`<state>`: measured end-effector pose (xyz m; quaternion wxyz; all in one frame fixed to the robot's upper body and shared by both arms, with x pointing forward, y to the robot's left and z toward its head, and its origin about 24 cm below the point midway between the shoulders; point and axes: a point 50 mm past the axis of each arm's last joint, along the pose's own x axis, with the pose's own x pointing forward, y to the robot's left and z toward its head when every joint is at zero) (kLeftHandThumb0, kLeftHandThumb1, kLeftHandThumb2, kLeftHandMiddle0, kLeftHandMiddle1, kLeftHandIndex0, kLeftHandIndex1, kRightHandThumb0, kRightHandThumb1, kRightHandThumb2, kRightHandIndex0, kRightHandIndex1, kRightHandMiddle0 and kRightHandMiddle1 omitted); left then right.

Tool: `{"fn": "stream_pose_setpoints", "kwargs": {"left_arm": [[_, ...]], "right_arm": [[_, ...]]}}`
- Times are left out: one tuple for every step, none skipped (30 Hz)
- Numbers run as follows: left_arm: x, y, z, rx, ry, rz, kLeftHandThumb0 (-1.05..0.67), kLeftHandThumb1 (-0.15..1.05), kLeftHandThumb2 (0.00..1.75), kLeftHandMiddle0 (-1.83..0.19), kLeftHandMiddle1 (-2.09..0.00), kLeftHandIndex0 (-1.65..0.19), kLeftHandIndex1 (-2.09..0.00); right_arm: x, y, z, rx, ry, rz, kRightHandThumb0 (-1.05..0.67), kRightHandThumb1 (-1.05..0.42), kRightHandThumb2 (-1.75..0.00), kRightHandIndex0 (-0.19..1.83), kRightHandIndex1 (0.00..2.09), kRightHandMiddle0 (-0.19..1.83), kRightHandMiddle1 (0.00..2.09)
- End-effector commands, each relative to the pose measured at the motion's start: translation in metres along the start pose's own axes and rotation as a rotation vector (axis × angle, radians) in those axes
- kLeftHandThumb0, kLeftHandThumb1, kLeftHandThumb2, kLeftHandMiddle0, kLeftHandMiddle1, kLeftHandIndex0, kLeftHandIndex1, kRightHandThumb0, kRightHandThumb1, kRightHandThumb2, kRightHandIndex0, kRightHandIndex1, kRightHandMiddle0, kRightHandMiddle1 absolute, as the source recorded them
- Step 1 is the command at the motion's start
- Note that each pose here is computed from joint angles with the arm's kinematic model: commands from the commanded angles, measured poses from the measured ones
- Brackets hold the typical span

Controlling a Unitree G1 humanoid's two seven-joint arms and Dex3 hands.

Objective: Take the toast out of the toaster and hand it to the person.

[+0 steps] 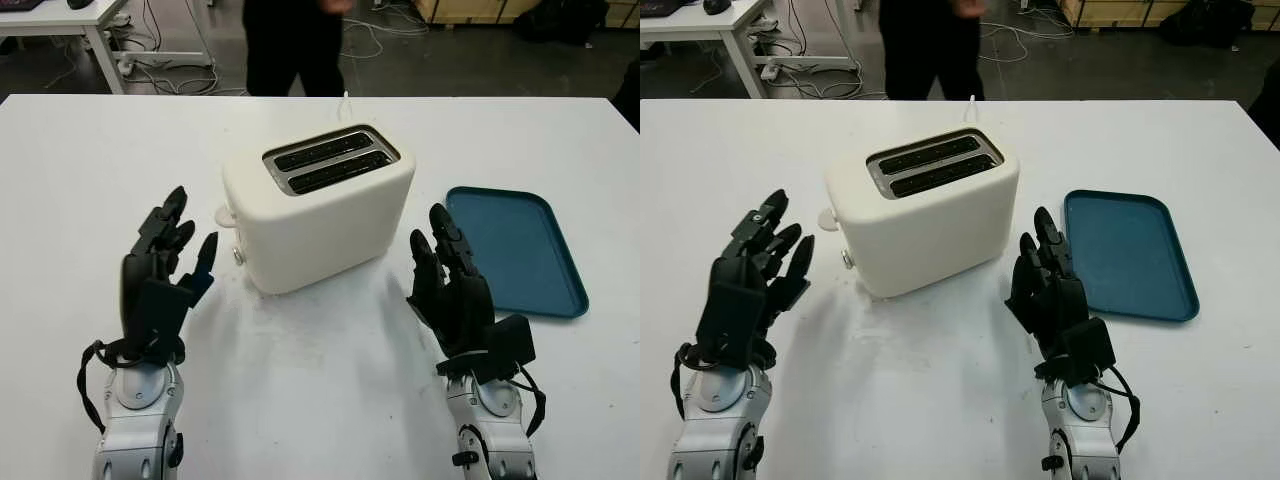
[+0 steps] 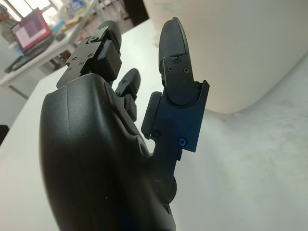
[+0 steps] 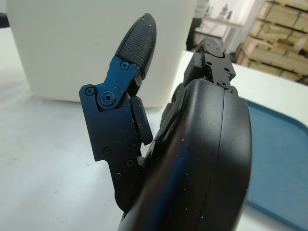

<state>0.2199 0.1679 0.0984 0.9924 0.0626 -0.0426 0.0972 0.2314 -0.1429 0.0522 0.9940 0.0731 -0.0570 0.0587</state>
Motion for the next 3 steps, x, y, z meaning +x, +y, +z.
{"fn": "stream_pose_setpoints", "kwargs": {"left_arm": [[-0.0014,-0.0008,-0.0054,0.018,0.018,-0.001,-0.57,0.92,0.53,-0.17,-0.47,-0.32,-0.01],[-0.0011,-0.0008,-0.0068,0.018,0.021,-0.003,-0.57,0.92,0.53,-0.17,-0.48,-0.33,-0.01],[-0.001,-0.0011,-0.0078,0.013,0.025,-0.005,-0.59,0.92,0.53,-0.17,-0.49,-0.33,-0.01]], "right_arm": [[0.0018,0.0,0.0041,0.002,-0.032,-0.009,-0.7,-0.92,-0.79,0.0,0.0,0.0,0.0],[0.0017,0.0,0.0044,0.007,-0.032,-0.012,-0.7,-0.92,-0.78,0.0,0.0,0.0,0.0],[0.0017,0.0,0.0045,0.011,-0.033,-0.014,-0.68,-0.92,-0.79,0.0,0.0,0.0,0.0]]}}
